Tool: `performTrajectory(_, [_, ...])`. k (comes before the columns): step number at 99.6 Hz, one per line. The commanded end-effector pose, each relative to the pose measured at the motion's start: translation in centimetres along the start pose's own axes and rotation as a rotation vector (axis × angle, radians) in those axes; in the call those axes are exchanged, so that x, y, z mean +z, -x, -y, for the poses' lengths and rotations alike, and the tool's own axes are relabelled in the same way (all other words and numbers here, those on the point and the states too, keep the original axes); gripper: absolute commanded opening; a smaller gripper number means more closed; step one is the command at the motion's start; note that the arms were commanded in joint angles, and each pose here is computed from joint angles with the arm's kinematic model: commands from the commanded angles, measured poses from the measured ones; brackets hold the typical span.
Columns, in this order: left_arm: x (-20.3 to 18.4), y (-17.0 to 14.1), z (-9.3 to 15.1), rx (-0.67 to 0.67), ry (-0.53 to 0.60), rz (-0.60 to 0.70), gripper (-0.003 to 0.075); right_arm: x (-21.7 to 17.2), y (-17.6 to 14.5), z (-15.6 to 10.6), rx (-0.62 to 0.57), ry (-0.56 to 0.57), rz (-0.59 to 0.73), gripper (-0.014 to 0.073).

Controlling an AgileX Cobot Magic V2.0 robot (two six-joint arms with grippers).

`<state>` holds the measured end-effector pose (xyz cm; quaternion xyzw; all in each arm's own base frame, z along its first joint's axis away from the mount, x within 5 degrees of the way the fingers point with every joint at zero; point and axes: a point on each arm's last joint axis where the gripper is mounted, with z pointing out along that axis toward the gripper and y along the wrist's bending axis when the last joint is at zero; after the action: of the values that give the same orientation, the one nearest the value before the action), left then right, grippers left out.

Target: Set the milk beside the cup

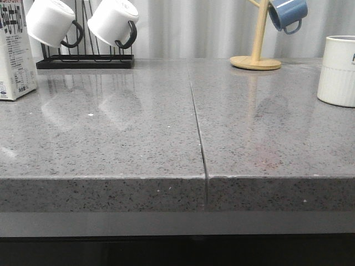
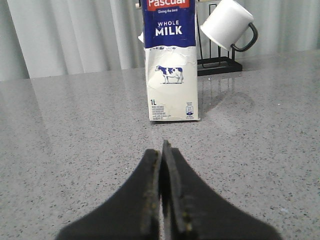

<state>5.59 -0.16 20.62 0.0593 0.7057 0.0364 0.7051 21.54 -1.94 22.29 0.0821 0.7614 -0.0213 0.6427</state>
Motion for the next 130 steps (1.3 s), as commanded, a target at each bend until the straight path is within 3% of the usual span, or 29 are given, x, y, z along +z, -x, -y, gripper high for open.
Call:
performTrajectory(1, [-0.1,-0.7,0.1,-0.012,0.005,0.059,-0.0020,1.4,2.3,-0.1,0.000,-0.006,0.134,0.0290])
performTrajectory(82, [-0.1,-0.7,0.1,-0.012,0.005,0.059,-0.0020,9.4,3.0,1.0,0.000,-0.067,0.119,0.0283])
performTrajectory(90, [-0.1,-0.7,0.1,-0.012,0.005,0.059,-0.0020,9.8,2.9,1.0,0.000,-0.067,0.118,0.0211])
performTrajectory(107, [-0.1,-0.7,0.1,-0.012,0.005,0.059,-0.0020,9.8,2.9,1.0,0.000,-0.067,0.118,-0.0069])
performTrajectory(130, [-0.1,-0.7,0.1,-0.012,0.005,0.059,-0.0020,9.5,3.4,0.3,-0.005,-0.041,0.132,-0.0067])
